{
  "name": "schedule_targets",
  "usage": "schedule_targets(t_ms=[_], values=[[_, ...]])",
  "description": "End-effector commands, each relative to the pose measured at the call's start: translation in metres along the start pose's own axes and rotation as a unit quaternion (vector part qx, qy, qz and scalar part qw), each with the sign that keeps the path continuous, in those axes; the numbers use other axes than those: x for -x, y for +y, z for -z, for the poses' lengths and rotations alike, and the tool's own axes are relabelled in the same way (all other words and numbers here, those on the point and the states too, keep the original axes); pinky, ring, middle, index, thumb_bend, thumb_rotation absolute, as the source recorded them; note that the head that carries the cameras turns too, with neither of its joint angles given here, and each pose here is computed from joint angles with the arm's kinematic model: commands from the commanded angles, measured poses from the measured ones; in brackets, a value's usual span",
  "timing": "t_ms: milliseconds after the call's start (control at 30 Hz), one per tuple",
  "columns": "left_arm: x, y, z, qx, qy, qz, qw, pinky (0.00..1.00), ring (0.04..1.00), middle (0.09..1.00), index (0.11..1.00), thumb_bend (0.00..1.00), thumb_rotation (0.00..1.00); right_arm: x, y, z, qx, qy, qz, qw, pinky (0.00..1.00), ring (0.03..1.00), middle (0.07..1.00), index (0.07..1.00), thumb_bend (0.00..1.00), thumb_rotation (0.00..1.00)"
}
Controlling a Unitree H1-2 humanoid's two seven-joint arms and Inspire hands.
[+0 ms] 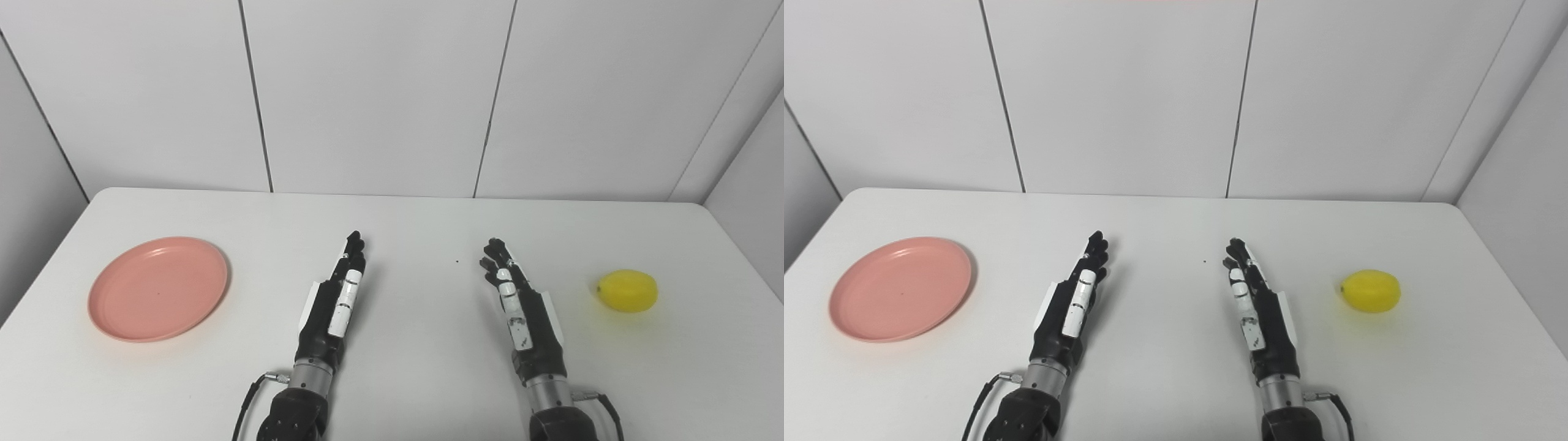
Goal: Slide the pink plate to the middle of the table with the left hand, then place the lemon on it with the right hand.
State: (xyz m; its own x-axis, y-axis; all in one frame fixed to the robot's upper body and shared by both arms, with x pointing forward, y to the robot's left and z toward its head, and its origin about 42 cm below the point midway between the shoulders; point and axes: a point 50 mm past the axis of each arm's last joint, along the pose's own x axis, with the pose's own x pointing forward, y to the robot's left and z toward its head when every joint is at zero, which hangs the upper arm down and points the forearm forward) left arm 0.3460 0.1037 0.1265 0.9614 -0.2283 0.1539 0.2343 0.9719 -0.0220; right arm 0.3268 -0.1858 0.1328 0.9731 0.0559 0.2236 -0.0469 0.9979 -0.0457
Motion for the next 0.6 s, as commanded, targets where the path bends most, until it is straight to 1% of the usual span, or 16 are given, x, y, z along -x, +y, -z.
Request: schedule_targets(t_ms=[0,133,233,300,467,567], values=[[0.007,0.002,0.008,0.003,0.012,0.000,1.000,1.00,1.000,0.993,0.980,0.54,1.00,-0.006,0.002,-0.013,-0.006,-0.025,0.002,1.000,0.93,0.901,0.917,0.915,0.60,1.00],[0.007,0.001,0.008,0.005,0.012,0.001,1.000,1.00,1.000,0.994,0.984,0.53,1.00,-0.006,0.002,-0.013,-0.007,-0.026,0.000,1.000,0.94,0.906,0.923,0.920,0.60,1.00],[0.008,0.001,0.009,0.006,0.014,0.001,1.000,1.00,1.000,0.995,0.985,0.53,1.00,-0.006,0.002,-0.012,-0.003,-0.025,0.000,1.000,0.92,0.899,0.917,0.915,0.60,1.00],[0.008,0.000,0.010,0.004,0.014,0.000,1.000,1.00,1.000,0.993,0.986,0.53,1.00,-0.005,0.002,-0.011,-0.003,-0.026,-0.001,1.000,0.93,0.900,0.916,0.917,0.58,1.00],[0.008,-0.007,0.017,-0.003,0.009,0.003,1.000,1.00,1.000,0.995,0.987,0.54,1.00,-0.001,-0.006,-0.009,-0.003,-0.021,0.000,1.000,0.92,0.904,0.925,0.917,0.58,1.00],[0.007,-0.016,0.022,0.006,-0.005,0.002,1.000,1.00,1.000,0.999,0.980,0.50,1.00,0.003,-0.013,-0.009,-0.001,-0.013,-0.002,1.000,0.95,0.922,0.934,0.935,0.60,1.00]])
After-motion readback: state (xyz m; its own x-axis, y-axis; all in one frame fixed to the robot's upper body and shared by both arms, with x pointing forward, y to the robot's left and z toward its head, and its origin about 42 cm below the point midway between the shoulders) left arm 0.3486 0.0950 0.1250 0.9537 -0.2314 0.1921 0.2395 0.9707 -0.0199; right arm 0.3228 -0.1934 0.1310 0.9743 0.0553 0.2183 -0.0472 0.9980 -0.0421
